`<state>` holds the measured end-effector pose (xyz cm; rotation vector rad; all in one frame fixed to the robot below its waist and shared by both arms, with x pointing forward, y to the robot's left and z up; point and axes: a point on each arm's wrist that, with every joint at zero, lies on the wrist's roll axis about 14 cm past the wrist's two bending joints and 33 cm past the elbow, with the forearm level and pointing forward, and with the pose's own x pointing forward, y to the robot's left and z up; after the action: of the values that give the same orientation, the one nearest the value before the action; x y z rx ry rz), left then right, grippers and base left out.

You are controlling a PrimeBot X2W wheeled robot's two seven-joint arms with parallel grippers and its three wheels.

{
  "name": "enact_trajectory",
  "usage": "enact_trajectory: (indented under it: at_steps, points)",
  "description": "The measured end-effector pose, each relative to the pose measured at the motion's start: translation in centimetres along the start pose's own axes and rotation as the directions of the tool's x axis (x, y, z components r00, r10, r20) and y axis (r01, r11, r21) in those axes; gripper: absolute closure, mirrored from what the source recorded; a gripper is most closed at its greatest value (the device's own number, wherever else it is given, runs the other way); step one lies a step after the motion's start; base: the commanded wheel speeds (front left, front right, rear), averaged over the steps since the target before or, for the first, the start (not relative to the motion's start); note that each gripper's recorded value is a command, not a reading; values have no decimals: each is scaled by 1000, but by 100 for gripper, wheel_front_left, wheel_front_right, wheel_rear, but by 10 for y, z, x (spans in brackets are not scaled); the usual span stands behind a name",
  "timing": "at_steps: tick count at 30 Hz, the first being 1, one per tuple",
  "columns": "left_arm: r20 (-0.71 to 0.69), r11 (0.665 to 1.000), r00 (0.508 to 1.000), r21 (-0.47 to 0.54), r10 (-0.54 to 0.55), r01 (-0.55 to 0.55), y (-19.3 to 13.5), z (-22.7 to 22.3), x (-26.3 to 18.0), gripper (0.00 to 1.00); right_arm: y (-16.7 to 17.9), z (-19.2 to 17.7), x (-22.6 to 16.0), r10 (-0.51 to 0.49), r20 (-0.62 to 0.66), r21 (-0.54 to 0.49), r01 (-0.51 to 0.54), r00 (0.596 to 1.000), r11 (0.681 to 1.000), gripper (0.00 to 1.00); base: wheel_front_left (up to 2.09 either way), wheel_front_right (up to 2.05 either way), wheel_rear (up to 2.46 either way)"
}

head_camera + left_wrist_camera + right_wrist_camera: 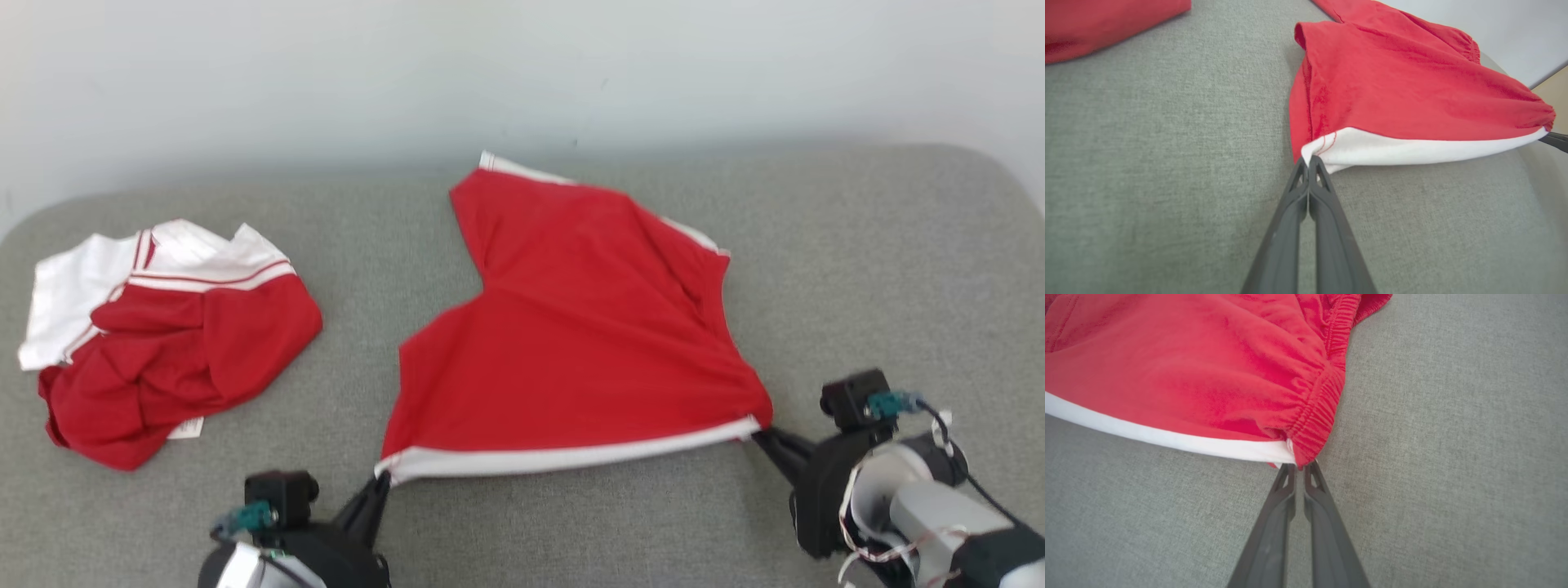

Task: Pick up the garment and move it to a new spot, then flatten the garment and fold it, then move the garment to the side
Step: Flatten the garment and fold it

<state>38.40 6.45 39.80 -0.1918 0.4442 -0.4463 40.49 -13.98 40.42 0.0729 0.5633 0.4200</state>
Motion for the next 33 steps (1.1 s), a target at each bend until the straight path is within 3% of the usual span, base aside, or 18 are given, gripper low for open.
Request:
enact_trajectory:
  at_steps: [4, 13, 27, 33]
  points:
    - [1, 999, 1000, -34, -6, 6, -14, -10, -17, 100, 3, -16, -19, -8, -26, -2, 7, 1000, 1000, 100, 0, 0, 0]
    - [36, 1000, 999, 21, 0, 0, -28, -10, -40, 100, 14, -24, -47, -17, -20, 14, 18, 1000, 1000, 100, 0, 0, 0]
    - [14, 1000, 1000, 17, 16, -16, -26, -8, -39, 100, 19, -26, -44, -5, -71, 15, 6, 997, 1000, 100, 0, 0, 0]
    - [-32, 997, 999, 77, 26, -24, -17, -7, -31, 100, 24, -31, -36, 14, -132, 9, -13, 991, 1000, 100, 0, 0, 0]
